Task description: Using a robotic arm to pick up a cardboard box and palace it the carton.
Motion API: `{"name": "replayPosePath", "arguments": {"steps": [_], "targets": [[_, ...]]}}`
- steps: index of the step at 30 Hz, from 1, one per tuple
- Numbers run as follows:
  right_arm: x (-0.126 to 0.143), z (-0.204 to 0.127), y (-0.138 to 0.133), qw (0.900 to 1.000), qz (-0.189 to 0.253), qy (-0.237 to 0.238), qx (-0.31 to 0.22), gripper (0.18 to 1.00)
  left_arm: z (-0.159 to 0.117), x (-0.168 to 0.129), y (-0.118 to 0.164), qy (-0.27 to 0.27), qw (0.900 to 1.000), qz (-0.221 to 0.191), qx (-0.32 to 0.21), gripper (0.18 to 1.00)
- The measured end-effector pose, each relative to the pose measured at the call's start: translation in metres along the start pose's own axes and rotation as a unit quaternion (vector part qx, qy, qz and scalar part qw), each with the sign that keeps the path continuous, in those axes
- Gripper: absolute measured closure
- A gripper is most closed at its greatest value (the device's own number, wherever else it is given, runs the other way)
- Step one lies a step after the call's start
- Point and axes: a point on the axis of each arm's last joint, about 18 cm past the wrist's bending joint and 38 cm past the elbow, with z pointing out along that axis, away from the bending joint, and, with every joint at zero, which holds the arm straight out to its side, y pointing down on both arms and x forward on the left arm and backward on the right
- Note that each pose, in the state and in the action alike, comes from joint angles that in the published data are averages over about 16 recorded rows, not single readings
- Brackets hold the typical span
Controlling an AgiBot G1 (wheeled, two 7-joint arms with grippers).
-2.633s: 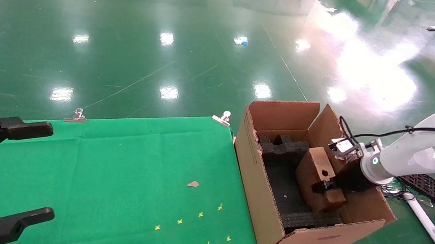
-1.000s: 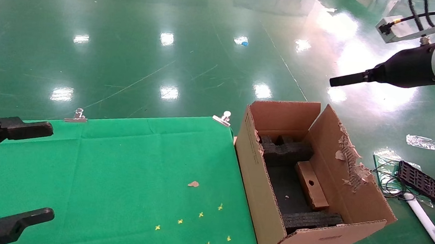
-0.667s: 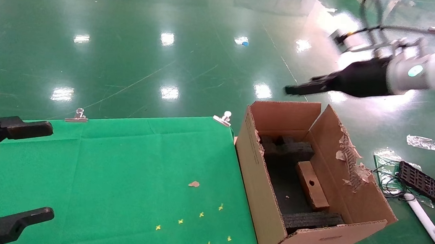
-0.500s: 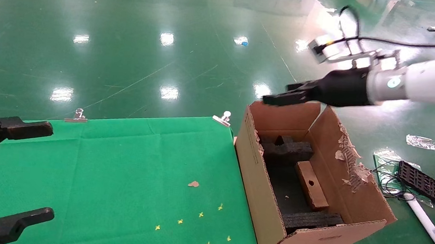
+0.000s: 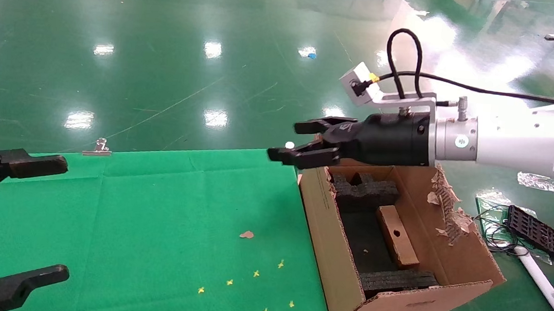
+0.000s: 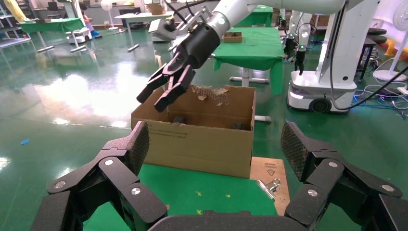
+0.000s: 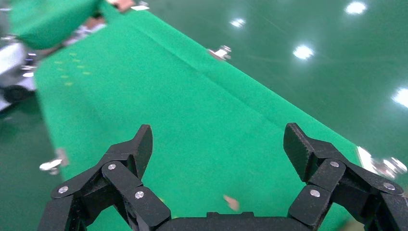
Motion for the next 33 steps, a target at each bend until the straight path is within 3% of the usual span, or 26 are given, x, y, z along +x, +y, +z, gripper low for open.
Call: {"name": "replayPosePath", "arguments": {"steps": [13,33], "targets": [[-0.063,0.002,0.001,0.988,-0.074,-0.105,0.083,0.178,0.0,0.0,0.0,0.0,1.0,0.0,0.0,0.184],[-0.145,-0.033,0.005,0.945,-0.193,-0.194,0.177,0.178,0.0,0.0,0.0,0.0,1.0,0.0,0.0,0.184]]}}
